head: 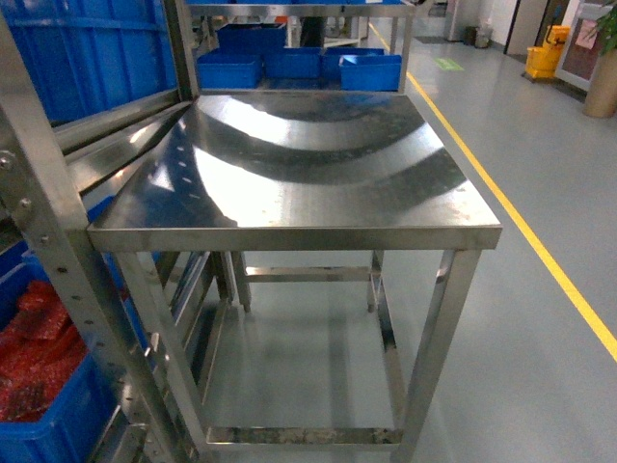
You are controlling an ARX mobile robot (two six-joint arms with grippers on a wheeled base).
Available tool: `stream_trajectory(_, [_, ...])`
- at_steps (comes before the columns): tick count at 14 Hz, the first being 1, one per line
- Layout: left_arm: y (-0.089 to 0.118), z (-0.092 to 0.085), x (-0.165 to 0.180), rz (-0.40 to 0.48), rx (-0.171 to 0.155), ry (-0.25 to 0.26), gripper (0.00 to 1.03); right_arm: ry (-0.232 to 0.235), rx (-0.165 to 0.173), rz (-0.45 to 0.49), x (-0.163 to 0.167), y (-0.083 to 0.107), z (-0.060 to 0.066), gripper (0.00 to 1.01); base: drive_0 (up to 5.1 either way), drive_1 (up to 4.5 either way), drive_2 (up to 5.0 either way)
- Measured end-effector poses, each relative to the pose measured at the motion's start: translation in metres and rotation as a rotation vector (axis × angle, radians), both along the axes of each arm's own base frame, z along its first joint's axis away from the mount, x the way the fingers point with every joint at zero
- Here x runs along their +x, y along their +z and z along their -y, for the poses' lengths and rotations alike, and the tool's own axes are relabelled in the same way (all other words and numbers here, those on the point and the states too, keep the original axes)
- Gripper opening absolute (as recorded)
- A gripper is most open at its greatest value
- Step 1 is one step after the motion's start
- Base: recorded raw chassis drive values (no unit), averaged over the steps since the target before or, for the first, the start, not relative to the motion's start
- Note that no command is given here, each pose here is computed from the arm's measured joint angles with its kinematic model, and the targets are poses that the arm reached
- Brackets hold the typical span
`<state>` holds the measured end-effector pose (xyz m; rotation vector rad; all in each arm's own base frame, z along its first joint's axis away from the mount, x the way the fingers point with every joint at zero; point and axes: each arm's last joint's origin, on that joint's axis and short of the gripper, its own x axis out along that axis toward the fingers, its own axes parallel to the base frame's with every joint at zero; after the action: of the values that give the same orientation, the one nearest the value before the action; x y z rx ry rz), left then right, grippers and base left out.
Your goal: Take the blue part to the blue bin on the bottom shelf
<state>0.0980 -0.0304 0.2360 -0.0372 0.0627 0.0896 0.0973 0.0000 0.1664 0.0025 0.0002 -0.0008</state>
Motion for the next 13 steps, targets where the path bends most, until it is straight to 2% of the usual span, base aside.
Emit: stream_trajectory(13, [0.0005,-0.0001,-0.0002,0.005,-0.002,0.001,0.43,0.001,0.000,0.004,0.0000,0.0004,0.0000,0.98,-5.0,2.48,2.5])
